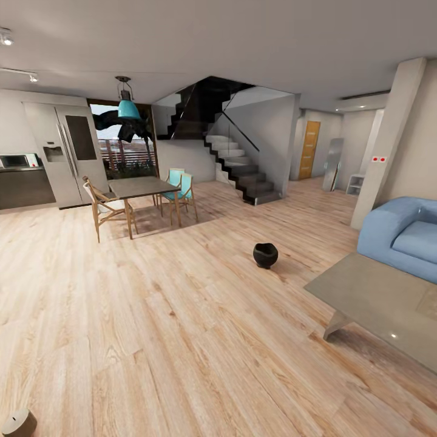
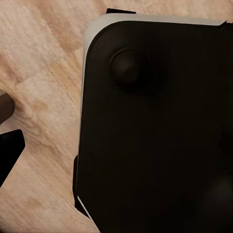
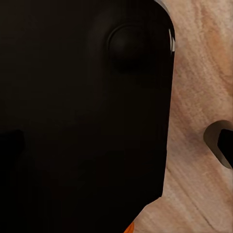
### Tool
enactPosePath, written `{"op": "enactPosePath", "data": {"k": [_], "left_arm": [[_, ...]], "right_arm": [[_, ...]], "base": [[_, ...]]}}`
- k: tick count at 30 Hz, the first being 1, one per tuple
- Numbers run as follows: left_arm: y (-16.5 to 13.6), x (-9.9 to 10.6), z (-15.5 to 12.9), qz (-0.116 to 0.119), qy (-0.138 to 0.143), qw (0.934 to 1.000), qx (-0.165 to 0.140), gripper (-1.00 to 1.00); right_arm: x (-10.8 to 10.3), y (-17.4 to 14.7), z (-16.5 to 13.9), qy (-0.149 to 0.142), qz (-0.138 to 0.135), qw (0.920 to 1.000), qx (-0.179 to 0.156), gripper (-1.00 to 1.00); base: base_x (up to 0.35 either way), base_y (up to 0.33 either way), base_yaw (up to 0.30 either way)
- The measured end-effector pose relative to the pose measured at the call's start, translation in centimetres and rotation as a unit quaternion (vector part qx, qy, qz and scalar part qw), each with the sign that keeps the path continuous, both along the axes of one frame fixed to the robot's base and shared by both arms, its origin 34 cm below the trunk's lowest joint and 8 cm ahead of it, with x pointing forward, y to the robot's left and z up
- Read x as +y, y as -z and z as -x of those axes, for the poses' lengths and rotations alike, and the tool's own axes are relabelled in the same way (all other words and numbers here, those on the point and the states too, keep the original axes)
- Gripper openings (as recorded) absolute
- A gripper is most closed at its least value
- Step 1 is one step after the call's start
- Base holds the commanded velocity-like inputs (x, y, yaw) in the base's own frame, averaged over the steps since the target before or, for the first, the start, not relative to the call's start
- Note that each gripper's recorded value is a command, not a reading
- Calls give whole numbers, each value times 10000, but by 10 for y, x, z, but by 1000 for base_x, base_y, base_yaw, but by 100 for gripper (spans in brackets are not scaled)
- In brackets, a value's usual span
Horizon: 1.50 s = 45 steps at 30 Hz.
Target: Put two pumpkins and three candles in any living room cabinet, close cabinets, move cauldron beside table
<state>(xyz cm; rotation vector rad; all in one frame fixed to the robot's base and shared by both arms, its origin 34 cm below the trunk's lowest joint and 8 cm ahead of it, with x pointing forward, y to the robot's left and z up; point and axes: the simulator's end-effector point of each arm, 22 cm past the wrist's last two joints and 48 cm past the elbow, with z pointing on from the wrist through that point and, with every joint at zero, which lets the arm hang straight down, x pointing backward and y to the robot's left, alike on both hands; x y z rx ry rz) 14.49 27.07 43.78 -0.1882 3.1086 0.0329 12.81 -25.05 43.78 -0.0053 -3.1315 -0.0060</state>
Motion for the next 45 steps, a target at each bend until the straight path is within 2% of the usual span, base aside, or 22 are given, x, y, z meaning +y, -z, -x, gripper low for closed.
{"op": "enactPosePath", "data": {"k": [26,45], "left_arm": [[0,2,0,-15,-32,10000,-3,100],[-31,4,0,-25,-28,10000,2,100]], "right_arm": [[-2,0,0,-5,31,10000,5,100],[0,-31,0,-4,-2,10000,6,100]], "base": [[0,0,0],[0,0,0]]}}
